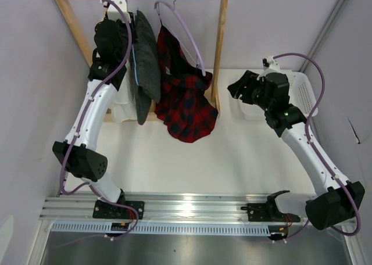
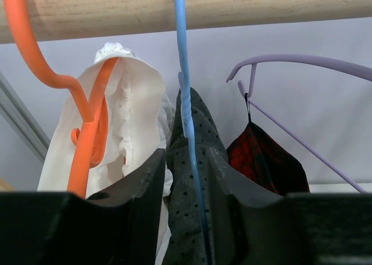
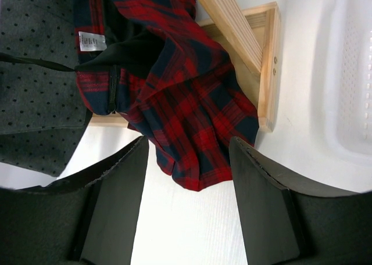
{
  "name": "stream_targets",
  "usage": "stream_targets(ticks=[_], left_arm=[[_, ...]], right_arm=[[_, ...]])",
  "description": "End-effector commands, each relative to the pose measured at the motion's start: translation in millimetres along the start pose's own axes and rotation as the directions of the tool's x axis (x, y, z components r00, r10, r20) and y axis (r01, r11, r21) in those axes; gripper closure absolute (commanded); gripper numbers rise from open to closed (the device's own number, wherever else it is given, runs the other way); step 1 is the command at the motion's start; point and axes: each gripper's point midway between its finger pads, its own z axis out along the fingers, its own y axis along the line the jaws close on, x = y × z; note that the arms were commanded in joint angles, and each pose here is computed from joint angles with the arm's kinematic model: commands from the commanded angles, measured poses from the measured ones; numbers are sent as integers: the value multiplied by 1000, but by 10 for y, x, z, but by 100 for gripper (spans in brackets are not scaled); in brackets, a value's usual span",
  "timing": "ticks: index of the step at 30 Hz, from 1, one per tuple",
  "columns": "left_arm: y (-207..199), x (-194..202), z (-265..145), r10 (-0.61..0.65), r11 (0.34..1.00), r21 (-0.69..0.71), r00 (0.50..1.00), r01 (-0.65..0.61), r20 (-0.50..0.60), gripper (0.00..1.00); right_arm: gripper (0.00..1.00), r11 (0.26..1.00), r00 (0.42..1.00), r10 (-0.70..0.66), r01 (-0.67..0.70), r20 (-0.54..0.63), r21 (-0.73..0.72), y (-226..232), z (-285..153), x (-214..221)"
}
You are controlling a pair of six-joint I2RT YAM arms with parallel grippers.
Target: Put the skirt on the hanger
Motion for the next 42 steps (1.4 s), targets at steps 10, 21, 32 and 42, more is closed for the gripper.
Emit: stream_targets(ticks=[10, 21, 32, 42], left_arm=[[80, -752, -601, -58, 997, 61, 995, 53, 87, 40], [-176, -524, -1648, -229, 939, 265, 973, 218, 10, 23], [-812, 979, -2653, -257, 820, 450, 930, 353, -262, 24], [-790, 1375, -2880, -215, 819, 450, 918, 355, -333, 25]], right_arm=[[35, 1000, 999, -7, 8, 39, -29, 68, -87, -124], [19, 999, 998, 36, -37, -47, -26, -121, -191, -12], [13, 997, 999, 20, -18, -26, 75, -314, -584, 98], [13, 996, 997, 54, -49, -52, 78, -396, -669, 346]])
